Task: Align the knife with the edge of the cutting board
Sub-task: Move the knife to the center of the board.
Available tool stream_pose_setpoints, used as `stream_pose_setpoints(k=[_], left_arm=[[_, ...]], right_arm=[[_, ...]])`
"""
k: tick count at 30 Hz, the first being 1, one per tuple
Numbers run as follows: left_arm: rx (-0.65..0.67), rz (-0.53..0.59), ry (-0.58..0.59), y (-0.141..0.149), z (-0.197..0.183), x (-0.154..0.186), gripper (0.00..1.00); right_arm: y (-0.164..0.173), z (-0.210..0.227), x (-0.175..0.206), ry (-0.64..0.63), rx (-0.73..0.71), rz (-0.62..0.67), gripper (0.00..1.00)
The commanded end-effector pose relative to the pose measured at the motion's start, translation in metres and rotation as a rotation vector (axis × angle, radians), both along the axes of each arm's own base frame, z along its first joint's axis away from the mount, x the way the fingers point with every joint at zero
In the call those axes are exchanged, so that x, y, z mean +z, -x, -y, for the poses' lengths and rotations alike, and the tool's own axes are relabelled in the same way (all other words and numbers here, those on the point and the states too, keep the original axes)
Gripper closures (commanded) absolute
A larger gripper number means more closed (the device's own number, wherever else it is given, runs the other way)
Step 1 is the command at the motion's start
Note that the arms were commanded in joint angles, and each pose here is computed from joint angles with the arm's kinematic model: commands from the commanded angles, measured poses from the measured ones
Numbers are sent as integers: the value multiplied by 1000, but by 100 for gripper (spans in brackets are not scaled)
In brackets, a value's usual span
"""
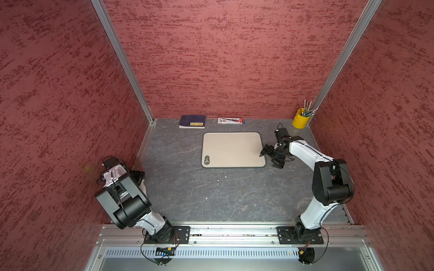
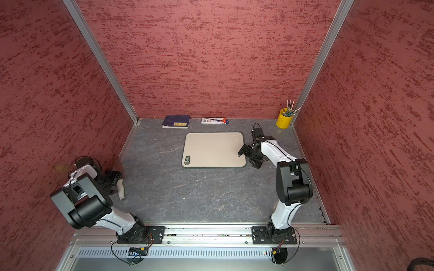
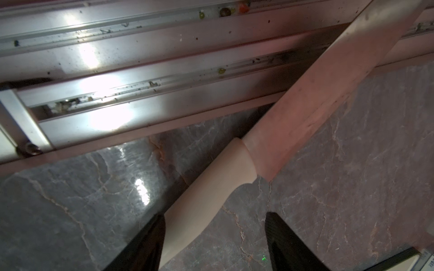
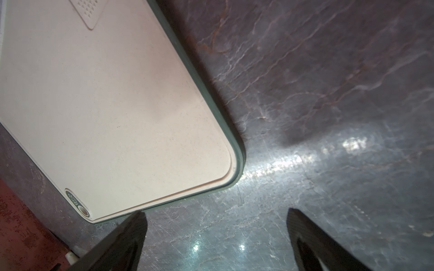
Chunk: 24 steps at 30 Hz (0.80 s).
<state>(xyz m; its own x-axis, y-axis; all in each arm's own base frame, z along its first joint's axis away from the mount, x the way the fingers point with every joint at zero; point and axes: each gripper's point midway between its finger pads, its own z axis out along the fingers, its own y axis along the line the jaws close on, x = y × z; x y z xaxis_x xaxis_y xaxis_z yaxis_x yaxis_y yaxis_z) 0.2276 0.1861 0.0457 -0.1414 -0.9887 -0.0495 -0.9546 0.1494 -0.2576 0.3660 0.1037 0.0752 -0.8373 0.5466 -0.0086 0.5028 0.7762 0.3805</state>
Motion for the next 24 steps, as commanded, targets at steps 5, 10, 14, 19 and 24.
stream_pose_setpoints(k=[5,10,14,19,24], left_arm=[[74,17,-179,3,-19,11,42],[84,20,-213,-4,-27,3,44],[41,18,-199,-17,-28,-8,44],[-28,27,-166,-34,-26,-22,50],[-131,62,-130,-58,-10,-26,59]], right_arm=[[16,-5,-10,-20,9,-56,2],[17,-6,-8,-27,16,-65,2],[17,-7,-6,-25,30,-70,2],[18,-7,-4,-24,40,-72,2],[21,-6,-4,-18,44,-74,2]])
